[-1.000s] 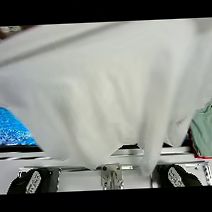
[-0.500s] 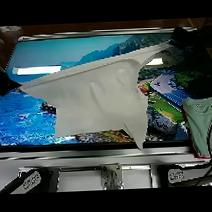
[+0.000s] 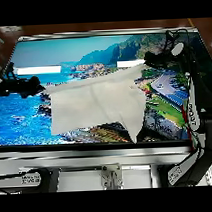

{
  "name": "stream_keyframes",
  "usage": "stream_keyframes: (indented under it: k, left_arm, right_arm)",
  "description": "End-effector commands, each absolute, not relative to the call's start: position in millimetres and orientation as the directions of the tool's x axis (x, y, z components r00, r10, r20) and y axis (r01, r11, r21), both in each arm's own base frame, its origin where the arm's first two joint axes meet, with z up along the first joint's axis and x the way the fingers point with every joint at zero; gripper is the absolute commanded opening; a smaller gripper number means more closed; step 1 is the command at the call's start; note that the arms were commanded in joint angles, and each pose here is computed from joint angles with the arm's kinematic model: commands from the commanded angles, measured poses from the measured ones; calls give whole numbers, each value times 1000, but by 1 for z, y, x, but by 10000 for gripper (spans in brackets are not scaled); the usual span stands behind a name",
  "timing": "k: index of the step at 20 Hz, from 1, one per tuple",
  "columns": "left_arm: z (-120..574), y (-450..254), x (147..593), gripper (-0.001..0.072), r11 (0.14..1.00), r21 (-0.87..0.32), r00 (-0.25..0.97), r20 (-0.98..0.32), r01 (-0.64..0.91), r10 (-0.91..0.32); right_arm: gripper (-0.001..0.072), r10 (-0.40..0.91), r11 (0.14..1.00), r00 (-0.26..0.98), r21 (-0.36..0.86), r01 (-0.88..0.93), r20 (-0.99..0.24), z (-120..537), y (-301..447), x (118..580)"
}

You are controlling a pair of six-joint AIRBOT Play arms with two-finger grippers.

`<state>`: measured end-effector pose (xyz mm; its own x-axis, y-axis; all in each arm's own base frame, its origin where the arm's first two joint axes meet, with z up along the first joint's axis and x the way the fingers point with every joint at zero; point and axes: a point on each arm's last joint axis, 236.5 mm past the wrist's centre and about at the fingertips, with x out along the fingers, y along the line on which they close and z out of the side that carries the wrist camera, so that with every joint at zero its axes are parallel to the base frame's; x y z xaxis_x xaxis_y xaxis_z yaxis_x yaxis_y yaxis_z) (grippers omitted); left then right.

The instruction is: Fold the shirts.

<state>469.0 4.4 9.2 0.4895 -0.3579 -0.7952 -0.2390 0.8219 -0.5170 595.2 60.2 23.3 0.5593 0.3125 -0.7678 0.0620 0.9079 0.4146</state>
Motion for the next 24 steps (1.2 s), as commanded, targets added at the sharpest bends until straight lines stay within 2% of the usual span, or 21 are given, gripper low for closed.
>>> stream_keyframes:
  k: [1,2,3,4,5,6,7,8,9,12,15,19,24]
  left_arm:
    - [-17,-12,453,637,817,-521,362,-831,-245,-422]
    - [-16,0,438,705,837,-489,300,-860,-246,-413]
    - [-15,21,415,699,868,-428,214,-899,-253,-382]
    - [-14,44,389,544,892,-363,120,-932,-270,-343]
    - [-14,61,361,434,904,-318,34,-946,-285,-322]
    - [-13,67,335,437,908,-314,-34,-941,-277,-336]
    - [-16,68,311,453,900,-336,-65,-928,-278,-366]
    - [-25,69,288,575,881,-346,-75,-919,-322,-388]
    - [-40,65,268,678,853,-362,-69,-907,-376,-415]
    - [-82,25,229,679,733,-501,11,-829,-460,-560]
    - [-108,2,228,665,639,-558,100,-789,-529,-606]
    - [-112,-2,251,665,621,-591,191,-785,-515,-589]
    - [-121,-5,262,665,646,-570,205,-808,-507,-552]
  right_arm:
    - [604,381,885,500,463,48,-778,30,72,577]
    - [604,368,903,489,429,15,-791,45,59,565]
    - [604,327,929,467,369,0,-822,55,37,549]
    - [604,253,957,419,289,22,-872,60,6,527]
    - [603,189,973,315,221,69,-930,58,-27,492]
    - [603,178,974,195,201,107,-965,54,-47,456]
    - [603,208,969,79,217,122,-975,47,-58,423]
    - [603,255,956,-34,247,158,-966,38,-64,391]
    - [603,312,936,-93,289,202,-946,29,-64,369]
    - [604,477,850,-46,447,280,-878,5,-34,357]
    - [603,534,806,7,511,299,-846,-15,-8,366]
    - [603,509,839,11,498,220,-861,-21,6,374]
    - [604,502,844,13,493,212,-865,-22,7,375]
